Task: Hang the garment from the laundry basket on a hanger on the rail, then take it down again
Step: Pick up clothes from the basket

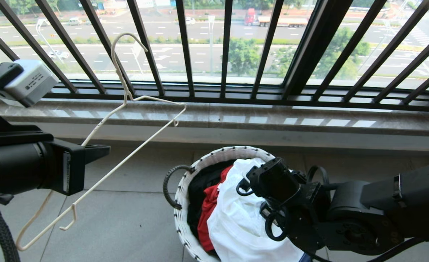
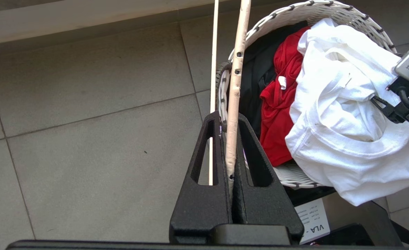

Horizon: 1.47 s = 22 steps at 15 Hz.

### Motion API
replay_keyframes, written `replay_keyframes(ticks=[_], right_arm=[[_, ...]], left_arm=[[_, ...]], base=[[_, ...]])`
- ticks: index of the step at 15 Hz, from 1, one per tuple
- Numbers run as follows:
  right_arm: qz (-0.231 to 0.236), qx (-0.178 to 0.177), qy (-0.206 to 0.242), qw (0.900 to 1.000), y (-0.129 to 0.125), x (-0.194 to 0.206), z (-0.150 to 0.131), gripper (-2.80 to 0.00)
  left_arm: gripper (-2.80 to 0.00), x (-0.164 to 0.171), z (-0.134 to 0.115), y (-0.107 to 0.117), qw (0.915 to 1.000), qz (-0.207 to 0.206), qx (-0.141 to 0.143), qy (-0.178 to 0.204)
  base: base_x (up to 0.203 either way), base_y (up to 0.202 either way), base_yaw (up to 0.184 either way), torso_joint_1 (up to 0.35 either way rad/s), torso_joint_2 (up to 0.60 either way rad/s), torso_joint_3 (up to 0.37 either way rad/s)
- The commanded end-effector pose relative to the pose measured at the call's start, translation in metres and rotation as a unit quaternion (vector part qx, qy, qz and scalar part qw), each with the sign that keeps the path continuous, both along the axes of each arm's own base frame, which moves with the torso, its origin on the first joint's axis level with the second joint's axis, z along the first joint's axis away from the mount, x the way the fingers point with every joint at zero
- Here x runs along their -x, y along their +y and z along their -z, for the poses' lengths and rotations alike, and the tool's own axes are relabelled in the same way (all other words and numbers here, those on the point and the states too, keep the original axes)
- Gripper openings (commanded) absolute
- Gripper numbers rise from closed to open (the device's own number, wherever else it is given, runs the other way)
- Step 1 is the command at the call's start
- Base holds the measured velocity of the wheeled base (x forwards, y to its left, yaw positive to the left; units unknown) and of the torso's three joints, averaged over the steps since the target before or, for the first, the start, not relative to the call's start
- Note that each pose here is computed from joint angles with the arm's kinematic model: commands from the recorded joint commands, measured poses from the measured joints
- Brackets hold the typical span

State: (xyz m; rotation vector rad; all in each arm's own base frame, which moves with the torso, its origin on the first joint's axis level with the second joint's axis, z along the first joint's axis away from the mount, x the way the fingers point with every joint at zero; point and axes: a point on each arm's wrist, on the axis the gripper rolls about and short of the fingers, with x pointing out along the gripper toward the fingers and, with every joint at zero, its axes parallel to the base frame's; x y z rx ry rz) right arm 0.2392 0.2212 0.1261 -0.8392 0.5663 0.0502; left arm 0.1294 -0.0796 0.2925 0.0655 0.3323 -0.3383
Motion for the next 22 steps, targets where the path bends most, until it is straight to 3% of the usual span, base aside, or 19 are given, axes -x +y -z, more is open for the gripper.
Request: replay_keyframes(ticks=[1,11,16,22], right_arm=[[-0.001,0.013,0.008,1.0,0.0,0.002,0.006,0.0],[0.04,-0.012,-0.028,0.999,-0.036,-0.004,-0.036,0.0],[0.051,-0.024,-0.042,0.998,-0.04,-0.007,-0.044,0.0],[0.066,-0.076,-0.104,0.989,-0.034,-0.026,-0.06,0.0]], left_arm=[[-2.8,0.0,0.0,0.0,1.0,-0.001,0.0,0.001],[-2.8,-0.001,0.001,-0.001,1.0,0.0,-0.002,0.003],[-2.8,-0.001,0.002,-0.001,1.0,0.001,-0.002,0.004],[-2.8,0.0,0.001,0.0,1.0,0.0,-0.002,0.002]], base=[[0.0,0.0,0.0,0.0,0.0,0.0],[0.0,0.0,0.0,0.0,0.0,0.0],[0.0,0.0,0.0,0.0,0.0,0.0],[0.0,0.0,0.0,0.0,0.0,0.0]])
